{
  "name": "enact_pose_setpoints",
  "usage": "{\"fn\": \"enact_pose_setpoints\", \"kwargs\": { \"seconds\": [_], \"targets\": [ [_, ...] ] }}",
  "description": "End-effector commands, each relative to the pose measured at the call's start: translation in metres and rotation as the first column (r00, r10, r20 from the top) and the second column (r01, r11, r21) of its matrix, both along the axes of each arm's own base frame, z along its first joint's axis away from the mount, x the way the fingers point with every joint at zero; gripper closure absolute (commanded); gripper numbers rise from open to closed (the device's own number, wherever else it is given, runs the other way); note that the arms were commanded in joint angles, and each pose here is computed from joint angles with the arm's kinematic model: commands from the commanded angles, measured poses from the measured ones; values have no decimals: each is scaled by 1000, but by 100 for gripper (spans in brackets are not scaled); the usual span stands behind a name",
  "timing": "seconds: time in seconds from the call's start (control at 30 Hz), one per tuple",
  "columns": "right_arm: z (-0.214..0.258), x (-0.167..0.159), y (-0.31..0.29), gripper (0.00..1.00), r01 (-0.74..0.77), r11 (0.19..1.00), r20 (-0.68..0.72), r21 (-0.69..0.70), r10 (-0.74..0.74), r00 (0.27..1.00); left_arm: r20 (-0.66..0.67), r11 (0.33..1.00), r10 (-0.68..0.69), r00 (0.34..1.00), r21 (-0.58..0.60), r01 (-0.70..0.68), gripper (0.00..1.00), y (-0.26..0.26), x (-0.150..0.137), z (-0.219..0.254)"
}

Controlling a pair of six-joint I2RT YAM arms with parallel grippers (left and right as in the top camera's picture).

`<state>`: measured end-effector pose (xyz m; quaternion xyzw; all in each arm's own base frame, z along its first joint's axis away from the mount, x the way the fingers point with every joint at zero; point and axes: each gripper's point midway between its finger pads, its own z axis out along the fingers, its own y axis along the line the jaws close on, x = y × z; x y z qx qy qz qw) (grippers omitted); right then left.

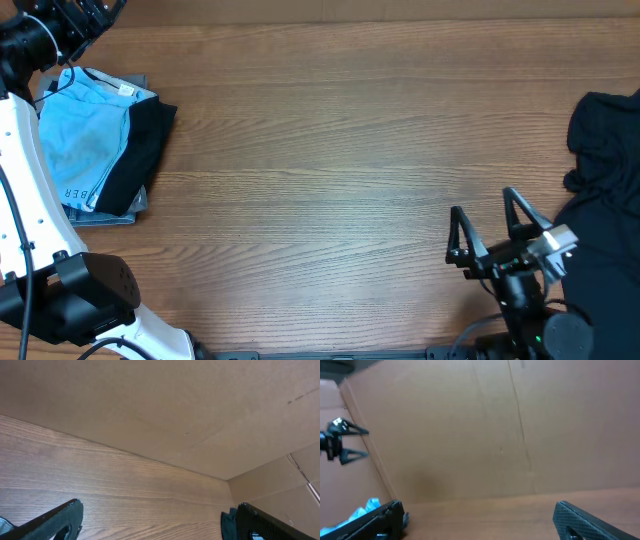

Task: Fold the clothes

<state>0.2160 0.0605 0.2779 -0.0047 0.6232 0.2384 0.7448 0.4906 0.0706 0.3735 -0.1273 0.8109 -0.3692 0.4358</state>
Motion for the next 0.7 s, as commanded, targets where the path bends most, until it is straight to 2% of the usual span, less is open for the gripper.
{"fn": "enact_pose_setpoints", "kwargs": {
  "seconds": [0.0,0.43,0.67],
  "targets": [
    [-19,6,0,0,0,1000,-14,15,0,1000,-2,1000,-3,1000,-9,3,0,-2,0,0],
    [-68,22,-7,0,50,999,-89,4,-49,995,-2,1000,-3,1000,-9,3,0,-2,0,0],
    [-92,24,-8,0,61,992,-156,-111,-78,985,-2,1000,-3,1000,-9,3,0,-2,0,0]
  ]
}}
